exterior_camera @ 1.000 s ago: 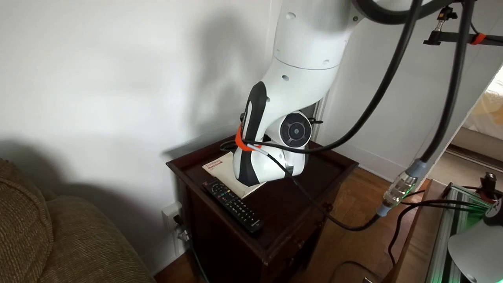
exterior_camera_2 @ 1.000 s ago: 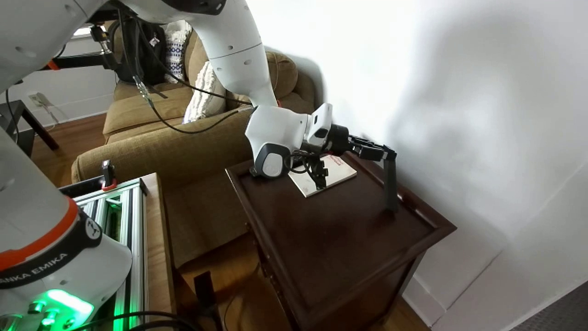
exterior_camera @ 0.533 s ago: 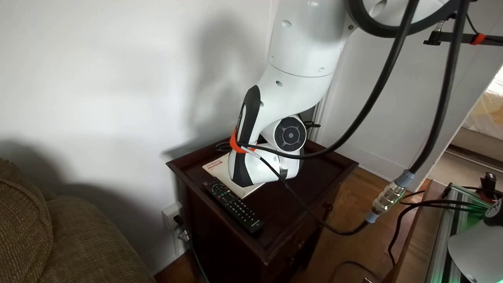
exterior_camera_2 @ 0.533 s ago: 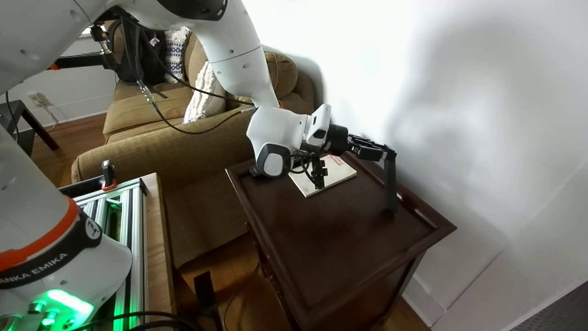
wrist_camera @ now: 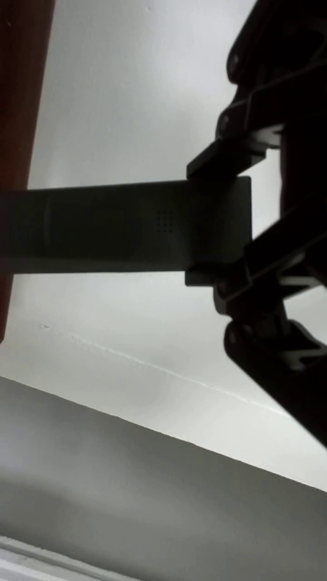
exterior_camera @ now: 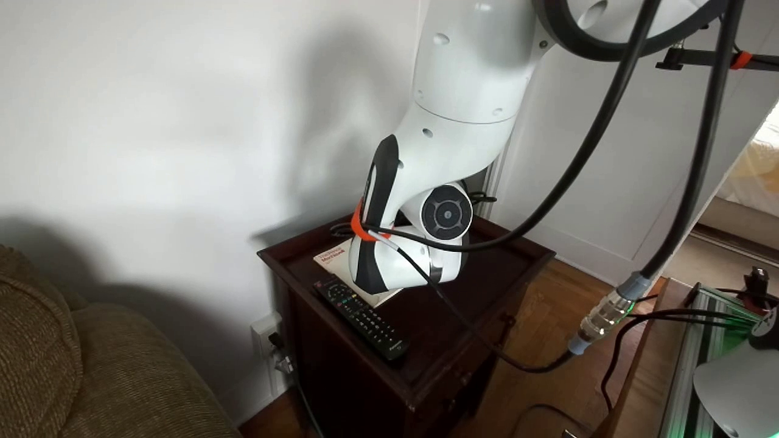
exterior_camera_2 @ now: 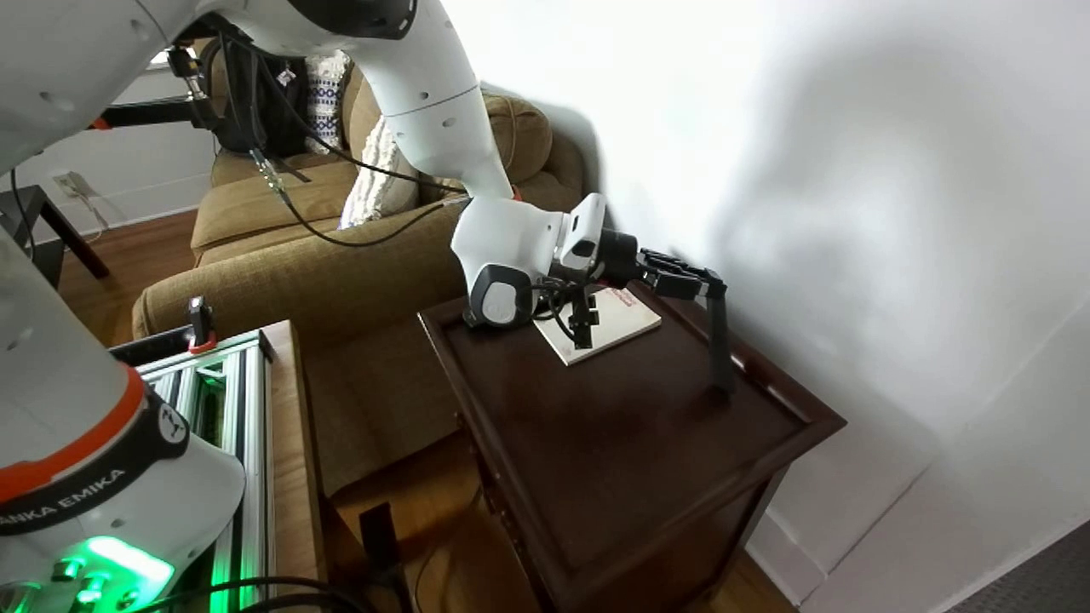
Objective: Flip the gray remote control over
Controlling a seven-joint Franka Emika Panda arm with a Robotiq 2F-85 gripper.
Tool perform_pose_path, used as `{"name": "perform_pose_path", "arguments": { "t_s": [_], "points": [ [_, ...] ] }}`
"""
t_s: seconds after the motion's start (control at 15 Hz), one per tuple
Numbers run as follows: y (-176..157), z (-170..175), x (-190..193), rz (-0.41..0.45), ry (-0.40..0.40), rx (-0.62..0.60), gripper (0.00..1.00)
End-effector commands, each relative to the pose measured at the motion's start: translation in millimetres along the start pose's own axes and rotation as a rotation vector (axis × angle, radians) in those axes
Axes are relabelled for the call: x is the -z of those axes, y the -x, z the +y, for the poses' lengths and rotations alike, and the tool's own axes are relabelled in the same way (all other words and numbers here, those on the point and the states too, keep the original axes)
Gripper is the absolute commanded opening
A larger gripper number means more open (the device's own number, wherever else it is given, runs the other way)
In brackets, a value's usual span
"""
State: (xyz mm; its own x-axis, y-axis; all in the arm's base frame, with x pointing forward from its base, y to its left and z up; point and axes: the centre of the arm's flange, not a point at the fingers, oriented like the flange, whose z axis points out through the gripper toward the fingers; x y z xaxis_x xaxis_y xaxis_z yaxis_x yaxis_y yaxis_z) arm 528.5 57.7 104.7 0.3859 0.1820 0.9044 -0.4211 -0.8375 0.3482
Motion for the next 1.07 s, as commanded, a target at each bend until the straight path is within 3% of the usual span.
{"name": "perform_pose_path", "arguments": {
  "t_s": [0.0,0.07,0.13,0.27,0.47,0.53,0.6,0.73,1.0],
  "points": [
    [17.9,-9.8,7.6,-0.013,-0.004,-0.007,0.82],
    [20.0,-11.2,8.9,-0.015,-0.008,-0.005,0.84],
    [22.1,-13.1,10.6,-0.021,-0.014,-0.007,0.47],
    [25.0,-15.2,12.9,-0.030,-0.023,-0.005,0.51],
    [26.5,-16.0,13.6,-0.038,-0.025,-0.007,0.27],
    [25.9,-15.4,13.3,-0.040,-0.027,-0.005,0.31],
    [23.5,-13.5,13.6,-0.046,-0.032,-0.012,0.62],
    [14.2,-6.8,16.2,-0.072,-0.039,-0.022,0.58],
    [-4.9,10.3,14.4,-0.177,-0.043,-0.028,0.86]
  ]
}}
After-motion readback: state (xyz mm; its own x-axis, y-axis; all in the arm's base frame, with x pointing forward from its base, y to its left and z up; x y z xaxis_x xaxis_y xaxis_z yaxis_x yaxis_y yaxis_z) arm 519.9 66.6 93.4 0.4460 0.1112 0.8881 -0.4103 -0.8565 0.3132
